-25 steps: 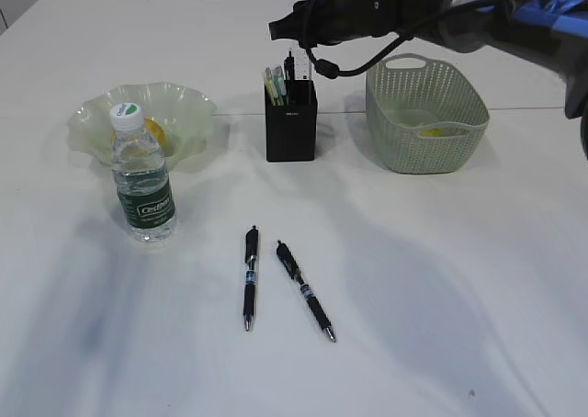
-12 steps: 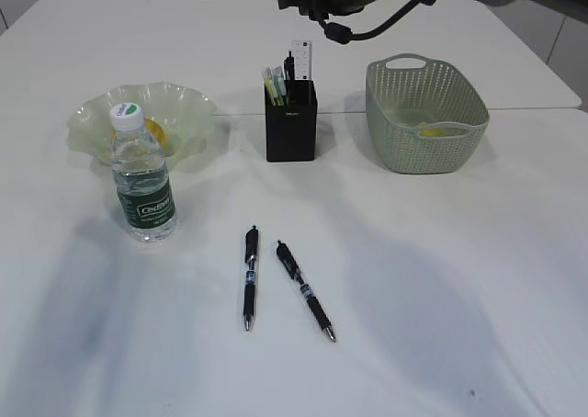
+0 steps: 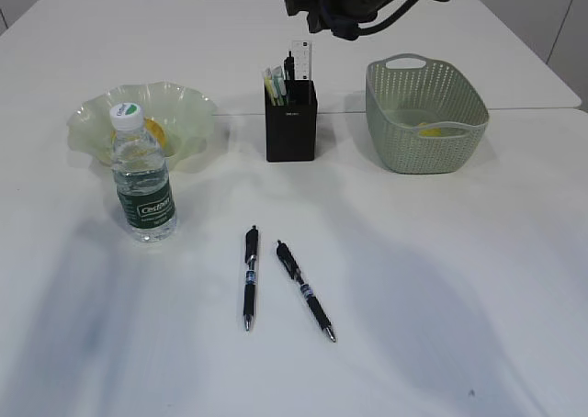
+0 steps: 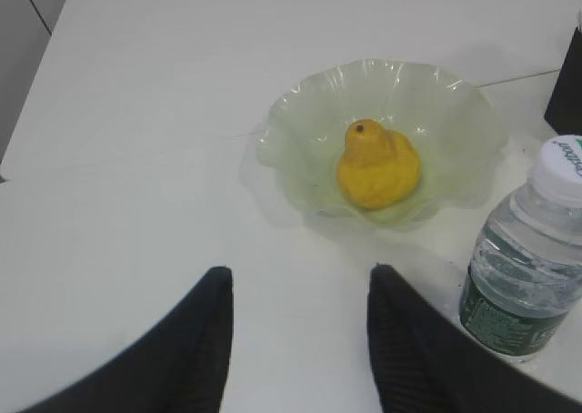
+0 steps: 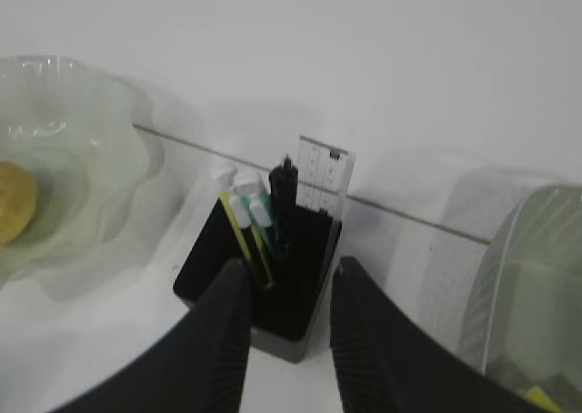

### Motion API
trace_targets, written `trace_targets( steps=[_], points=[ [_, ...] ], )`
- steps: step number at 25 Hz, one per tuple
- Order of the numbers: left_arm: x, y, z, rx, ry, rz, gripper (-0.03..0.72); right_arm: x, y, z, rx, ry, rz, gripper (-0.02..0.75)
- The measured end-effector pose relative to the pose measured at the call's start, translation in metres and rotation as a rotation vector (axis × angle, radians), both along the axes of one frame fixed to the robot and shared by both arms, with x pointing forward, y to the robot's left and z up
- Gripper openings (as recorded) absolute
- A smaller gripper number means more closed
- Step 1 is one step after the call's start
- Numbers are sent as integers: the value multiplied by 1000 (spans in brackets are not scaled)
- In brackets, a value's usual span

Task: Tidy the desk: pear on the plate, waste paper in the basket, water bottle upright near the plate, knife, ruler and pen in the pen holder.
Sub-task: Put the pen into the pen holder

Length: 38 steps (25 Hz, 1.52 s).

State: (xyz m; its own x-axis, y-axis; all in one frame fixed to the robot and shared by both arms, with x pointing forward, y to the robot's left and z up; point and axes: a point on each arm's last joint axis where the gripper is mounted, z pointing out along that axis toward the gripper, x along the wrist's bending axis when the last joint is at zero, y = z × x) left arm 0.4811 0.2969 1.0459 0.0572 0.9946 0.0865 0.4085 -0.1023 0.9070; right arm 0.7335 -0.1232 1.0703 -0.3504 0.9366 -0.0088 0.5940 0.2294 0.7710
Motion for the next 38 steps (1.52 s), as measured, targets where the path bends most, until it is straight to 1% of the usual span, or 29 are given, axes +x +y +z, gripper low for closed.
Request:
trace_targets(
  steps=[7, 13, 20, 26, 31, 38],
  points=[
    [0, 0, 0, 0, 0, 0, 341, -12, 0, -10, -4, 180, 10, 230],
    [0, 0, 0, -19, 0, 9, 341, -22, 1, -17, -11, 313, 25, 230],
    [0, 0, 0, -28, 1, 13, 341, -36, 11, -12, -20, 387, 44, 230],
    [0, 0, 0, -34, 1, 16, 341, -46, 14, -14, -21, 489, 16, 230],
    [0, 0, 0, -37, 1, 18, 341, -49, 17, -15, -20, 511, 10, 230],
    [0, 0, 0, -41, 1, 20, 341, -62, 43, -15, -6, 529, 23, 231]
  ],
)
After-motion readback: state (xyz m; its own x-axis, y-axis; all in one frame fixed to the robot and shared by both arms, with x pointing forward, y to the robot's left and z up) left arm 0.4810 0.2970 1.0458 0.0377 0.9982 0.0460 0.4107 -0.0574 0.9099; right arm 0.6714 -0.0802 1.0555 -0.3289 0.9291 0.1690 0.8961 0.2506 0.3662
